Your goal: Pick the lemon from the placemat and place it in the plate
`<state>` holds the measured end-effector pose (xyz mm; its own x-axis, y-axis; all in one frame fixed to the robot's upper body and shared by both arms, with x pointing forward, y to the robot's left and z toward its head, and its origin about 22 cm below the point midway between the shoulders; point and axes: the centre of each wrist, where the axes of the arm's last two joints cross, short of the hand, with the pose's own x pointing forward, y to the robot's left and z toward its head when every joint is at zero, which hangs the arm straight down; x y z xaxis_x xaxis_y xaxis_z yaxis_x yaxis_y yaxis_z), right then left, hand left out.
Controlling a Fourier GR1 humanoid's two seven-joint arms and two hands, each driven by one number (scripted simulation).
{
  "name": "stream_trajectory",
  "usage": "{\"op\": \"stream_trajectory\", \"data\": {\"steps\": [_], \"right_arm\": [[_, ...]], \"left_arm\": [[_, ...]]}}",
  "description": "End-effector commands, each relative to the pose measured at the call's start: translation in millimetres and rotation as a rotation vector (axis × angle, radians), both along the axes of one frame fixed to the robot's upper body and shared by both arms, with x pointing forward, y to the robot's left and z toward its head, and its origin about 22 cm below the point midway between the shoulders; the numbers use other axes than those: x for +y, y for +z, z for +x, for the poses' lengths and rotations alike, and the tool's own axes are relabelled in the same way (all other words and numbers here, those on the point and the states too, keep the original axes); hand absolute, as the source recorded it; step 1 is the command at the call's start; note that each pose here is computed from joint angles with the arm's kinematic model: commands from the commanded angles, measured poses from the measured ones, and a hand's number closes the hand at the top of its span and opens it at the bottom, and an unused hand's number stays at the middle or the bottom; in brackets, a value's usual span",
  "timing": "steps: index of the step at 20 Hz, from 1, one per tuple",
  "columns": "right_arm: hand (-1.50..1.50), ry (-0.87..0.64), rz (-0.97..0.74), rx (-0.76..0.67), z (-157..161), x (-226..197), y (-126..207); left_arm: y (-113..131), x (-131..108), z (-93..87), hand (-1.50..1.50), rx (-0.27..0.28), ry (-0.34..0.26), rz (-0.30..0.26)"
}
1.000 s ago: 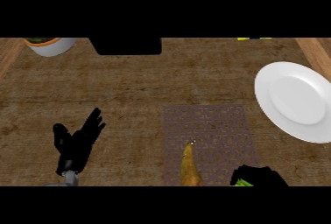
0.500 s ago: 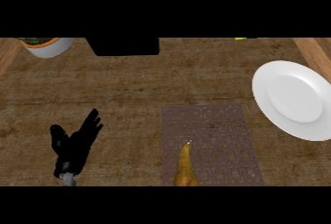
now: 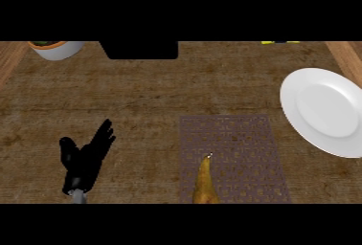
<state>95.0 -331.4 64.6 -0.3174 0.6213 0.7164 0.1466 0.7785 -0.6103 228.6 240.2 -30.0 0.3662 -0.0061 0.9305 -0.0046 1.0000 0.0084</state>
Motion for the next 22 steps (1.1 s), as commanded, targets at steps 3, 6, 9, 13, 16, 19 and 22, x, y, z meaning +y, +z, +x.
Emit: {"op": "stream_trajectory", "data": {"steps": [3, 6, 9, 13, 16, 19, 22], "right_arm": [[1.5, -0.11, 0.119, -0.042, 64, -43, -3], [1.5, -0.165, 0.104, -0.087, 85, -73, -16], [1.5, -0.26, 0.127, -0.137, 130, -79, -11], [1.5, -0.271, 0.106, -0.157, 163, -113, -19], [1.5, -0.283, 0.098, -0.156, 197, -121, -16], [1.5, -0.271, 0.113, -0.148, 202, -140, -36], [1.5, -0.277, 0.097, -0.144, 213, -151, -30]], "left_arm": [[-1, -5, 10.1, 0.0, 0.01, -0.023, 0.004], [-4, 1, 10.3, 0.0, 0.007, -0.008, -0.001], [-6, -1, 16.0, 0.0, 0.008, -0.035, 0.001], [-7, -12, 6.4, 0.0, -0.01, -0.032, -0.006], [-9, -4, 4.8, 0.0, -0.006, -0.027, 0.013], [-5, -17, 11.3, 0.0, -0.007, -0.043, -0.018], [-2, -13, 15.4, 0.0, 0.0, -0.049, -0.007]]}}
